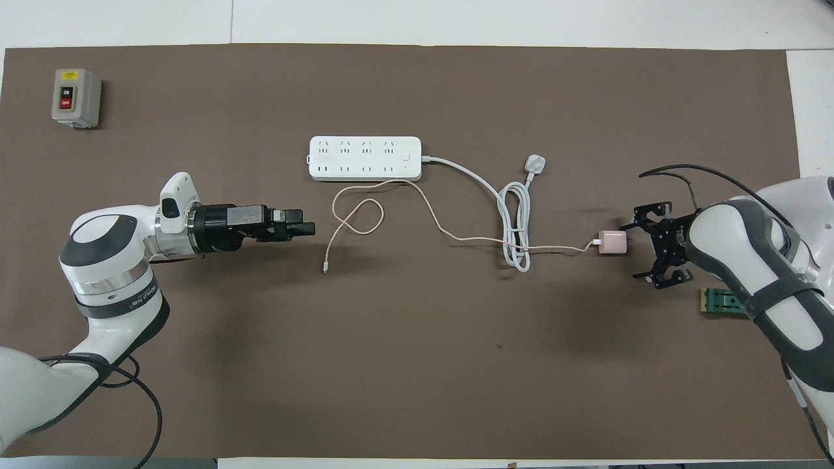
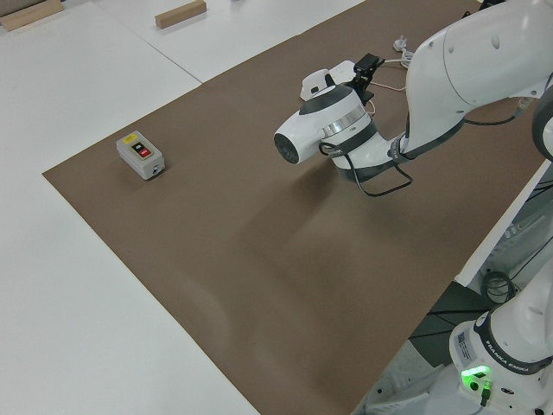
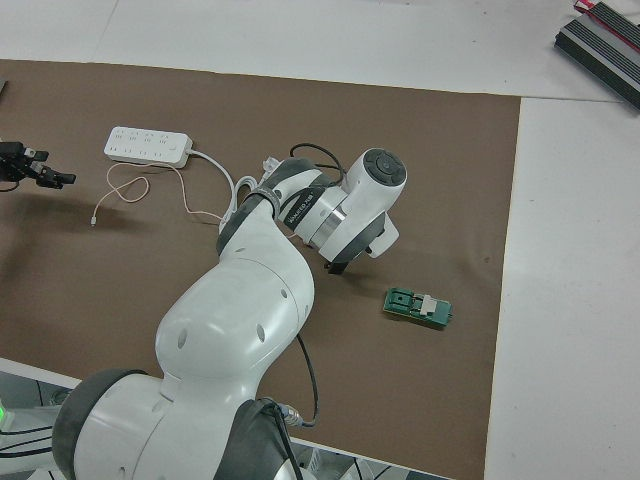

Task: Plug charger into power strip

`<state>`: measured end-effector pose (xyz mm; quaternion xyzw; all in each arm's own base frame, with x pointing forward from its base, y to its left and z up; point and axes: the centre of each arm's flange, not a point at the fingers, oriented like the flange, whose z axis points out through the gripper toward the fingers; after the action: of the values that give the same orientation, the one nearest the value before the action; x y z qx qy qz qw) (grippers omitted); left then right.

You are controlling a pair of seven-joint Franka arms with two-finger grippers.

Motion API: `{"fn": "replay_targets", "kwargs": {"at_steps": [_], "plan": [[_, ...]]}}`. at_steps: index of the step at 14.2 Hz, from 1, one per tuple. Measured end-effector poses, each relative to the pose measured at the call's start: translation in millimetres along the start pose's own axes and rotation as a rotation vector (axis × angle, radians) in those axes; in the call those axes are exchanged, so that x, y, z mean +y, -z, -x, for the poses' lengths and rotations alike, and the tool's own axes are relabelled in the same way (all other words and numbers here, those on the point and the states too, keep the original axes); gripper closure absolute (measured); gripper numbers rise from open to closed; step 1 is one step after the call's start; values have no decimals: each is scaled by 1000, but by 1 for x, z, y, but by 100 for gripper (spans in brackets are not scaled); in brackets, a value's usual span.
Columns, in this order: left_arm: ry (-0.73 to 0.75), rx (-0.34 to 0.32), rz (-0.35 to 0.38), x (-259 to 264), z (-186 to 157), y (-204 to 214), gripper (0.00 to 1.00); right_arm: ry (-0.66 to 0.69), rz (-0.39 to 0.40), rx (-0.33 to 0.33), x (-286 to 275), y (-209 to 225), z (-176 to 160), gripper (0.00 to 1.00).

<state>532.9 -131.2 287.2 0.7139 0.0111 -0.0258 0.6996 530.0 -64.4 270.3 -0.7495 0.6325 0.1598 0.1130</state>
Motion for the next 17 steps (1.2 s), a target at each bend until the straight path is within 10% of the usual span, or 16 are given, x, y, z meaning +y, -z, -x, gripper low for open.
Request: {"fn": "replay_targets", "kwargs": {"at_steps": [17], "plan": [[127,68,15,6,1,-76,0,-20,-18,-17,-7,-5,16,0]]}}
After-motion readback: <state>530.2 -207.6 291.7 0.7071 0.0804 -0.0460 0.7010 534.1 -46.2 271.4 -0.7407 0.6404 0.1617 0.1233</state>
